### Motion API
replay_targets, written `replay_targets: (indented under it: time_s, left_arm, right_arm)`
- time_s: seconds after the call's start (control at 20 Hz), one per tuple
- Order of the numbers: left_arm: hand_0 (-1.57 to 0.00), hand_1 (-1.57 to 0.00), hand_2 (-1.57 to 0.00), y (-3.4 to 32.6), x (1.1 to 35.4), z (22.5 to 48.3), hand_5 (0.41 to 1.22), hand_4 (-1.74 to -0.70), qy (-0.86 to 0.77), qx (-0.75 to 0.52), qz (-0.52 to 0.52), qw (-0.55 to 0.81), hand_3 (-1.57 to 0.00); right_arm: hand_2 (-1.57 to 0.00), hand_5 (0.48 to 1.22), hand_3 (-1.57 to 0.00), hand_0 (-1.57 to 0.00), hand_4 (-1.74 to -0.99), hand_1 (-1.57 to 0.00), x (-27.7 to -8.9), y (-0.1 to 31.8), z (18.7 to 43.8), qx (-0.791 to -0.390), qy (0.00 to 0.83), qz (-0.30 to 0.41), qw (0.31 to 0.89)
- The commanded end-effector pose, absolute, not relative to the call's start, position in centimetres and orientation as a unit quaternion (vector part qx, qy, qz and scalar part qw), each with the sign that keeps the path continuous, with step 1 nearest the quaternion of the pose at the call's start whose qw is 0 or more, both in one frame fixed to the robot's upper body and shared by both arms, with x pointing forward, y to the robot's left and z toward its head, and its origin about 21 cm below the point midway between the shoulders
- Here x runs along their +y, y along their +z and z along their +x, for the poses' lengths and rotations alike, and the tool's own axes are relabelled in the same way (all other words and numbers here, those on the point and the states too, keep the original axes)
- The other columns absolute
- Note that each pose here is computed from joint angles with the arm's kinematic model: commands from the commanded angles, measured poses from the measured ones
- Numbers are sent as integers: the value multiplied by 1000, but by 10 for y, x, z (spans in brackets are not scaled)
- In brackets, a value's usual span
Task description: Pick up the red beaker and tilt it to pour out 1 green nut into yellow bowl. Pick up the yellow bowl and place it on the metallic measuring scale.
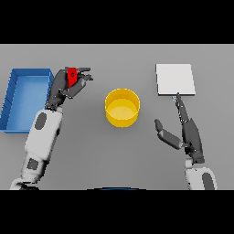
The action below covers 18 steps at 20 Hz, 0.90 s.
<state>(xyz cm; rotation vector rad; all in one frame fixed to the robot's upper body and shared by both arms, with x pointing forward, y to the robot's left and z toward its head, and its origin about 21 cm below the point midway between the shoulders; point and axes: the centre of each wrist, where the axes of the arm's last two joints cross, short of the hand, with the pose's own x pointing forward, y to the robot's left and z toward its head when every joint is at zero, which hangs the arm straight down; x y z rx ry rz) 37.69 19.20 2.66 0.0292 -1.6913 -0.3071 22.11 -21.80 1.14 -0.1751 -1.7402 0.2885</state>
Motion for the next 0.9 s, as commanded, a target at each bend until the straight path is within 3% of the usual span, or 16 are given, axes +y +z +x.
replay_targets:
  time_s: [0.0,0.4,0.85]
  left_arm:
    - [-1556,-1557,-1558,29,194,378,1138,-1724,-144,-745,18,651,-1553]
    - [-1568,-1568,-1568,68,183,386,1125,-1737,-346,-712,121,599,-1567]
    - [-1571,-1571,-1571,99,132,395,1191,-1741,-591,-607,256,465,-1570]
  right_arm:
    - [1,661,1,1,-1219,1,-215,11,220,-763,127,-74,629]
    - [1,660,1,1,-1186,1,-218,15,221,-754,132,-76,639]
    - [1,674,1,1,-1182,1,-220,19,219,-751,124,-69,645]
